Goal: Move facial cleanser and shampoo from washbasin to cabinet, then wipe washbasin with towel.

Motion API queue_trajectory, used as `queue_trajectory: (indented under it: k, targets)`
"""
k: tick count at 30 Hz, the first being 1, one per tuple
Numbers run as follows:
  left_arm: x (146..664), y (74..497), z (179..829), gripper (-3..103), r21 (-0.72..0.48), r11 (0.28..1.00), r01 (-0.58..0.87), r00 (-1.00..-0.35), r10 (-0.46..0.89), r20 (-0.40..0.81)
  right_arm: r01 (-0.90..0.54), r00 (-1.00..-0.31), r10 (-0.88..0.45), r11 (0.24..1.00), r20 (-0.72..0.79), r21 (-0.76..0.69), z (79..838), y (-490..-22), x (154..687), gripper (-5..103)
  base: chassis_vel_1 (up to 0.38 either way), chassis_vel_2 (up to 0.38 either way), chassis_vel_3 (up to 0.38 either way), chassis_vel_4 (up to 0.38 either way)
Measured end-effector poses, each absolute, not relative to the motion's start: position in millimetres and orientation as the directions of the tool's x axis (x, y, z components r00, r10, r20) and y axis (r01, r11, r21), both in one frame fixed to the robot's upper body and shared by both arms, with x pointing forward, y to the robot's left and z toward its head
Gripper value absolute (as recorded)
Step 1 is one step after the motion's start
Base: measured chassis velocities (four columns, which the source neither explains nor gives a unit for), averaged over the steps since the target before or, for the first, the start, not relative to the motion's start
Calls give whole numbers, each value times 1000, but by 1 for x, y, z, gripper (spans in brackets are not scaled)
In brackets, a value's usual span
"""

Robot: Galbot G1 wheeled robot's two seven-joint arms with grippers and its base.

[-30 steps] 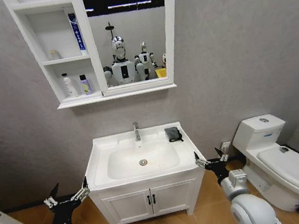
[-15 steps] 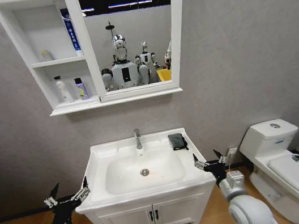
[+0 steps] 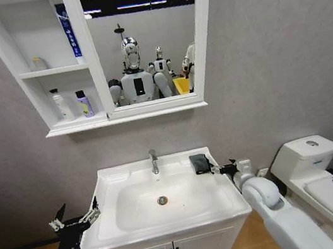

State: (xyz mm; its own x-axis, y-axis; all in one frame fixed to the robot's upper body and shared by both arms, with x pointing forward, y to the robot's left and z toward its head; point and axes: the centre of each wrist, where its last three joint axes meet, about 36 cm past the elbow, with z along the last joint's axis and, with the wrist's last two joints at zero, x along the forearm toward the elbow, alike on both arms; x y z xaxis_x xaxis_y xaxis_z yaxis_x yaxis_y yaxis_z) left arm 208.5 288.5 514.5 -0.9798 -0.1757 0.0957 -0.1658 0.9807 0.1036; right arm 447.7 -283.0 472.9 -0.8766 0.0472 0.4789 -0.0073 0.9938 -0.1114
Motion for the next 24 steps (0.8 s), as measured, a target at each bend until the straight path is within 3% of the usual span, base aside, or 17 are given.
queue_trajectory:
  k: [18,24]
  targets:
    - [209,288,514,100,103,981,-165,-980,-175,96,-13,-797,29,998,604,-65,431,-239,559,100,0,0,0,0]
    - [209,288,514,100,103,981,-165,-980,-175,96,-2,-788,42,997,614,-71,428,-236,569,100,0,0,0,0]
